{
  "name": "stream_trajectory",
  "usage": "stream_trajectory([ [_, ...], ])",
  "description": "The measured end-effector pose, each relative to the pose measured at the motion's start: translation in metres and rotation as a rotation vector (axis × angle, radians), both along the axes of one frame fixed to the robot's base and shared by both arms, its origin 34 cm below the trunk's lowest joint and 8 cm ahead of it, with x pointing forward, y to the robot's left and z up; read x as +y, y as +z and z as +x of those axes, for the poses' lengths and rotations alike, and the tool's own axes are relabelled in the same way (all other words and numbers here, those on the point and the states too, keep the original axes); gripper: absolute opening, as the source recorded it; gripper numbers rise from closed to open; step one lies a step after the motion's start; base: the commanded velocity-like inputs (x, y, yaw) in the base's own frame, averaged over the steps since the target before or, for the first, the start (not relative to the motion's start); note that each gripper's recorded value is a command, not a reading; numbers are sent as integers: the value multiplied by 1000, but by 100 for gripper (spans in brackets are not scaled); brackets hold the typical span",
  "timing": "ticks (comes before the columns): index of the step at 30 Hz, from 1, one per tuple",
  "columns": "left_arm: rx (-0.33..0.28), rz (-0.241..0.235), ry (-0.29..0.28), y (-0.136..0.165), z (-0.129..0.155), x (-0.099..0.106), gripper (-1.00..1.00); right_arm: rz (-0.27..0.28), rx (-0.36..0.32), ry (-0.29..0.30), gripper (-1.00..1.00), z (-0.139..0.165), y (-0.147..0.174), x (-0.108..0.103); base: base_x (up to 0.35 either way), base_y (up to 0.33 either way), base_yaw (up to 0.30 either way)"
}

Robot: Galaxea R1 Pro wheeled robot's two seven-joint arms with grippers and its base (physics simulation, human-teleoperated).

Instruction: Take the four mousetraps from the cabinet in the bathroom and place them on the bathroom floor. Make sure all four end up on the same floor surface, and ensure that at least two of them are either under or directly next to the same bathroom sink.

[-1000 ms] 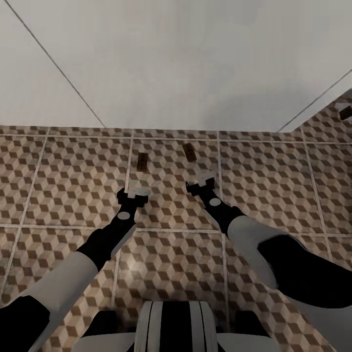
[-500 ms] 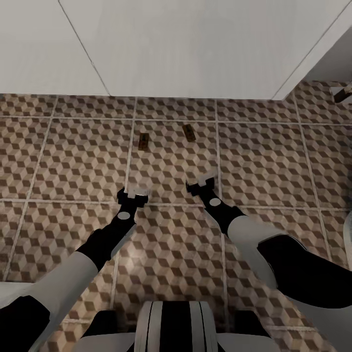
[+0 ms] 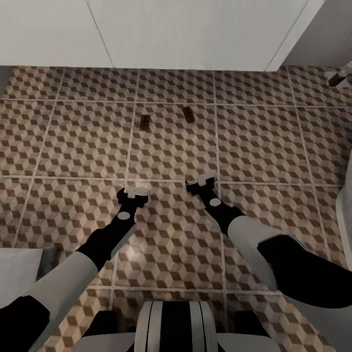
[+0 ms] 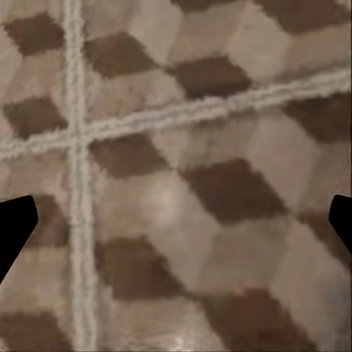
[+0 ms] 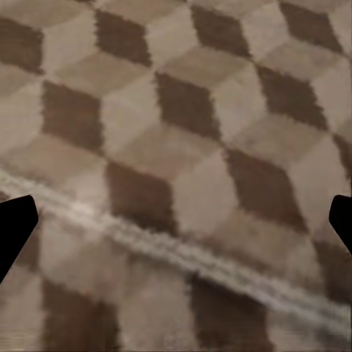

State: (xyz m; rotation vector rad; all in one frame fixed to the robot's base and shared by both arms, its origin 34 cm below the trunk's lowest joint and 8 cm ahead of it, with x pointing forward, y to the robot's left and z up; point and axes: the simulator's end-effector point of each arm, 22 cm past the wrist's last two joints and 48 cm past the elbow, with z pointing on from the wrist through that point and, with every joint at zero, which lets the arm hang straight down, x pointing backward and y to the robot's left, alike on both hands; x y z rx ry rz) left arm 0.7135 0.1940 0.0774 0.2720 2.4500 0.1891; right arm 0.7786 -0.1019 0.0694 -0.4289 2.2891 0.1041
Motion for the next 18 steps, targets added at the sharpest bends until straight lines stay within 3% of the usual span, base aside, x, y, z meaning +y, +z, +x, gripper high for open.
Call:
stream_trajectory([
  [18,-1,1,-7,0,0,-2,100,0,-1,1,100,0,0,0,-343,0,0],
])
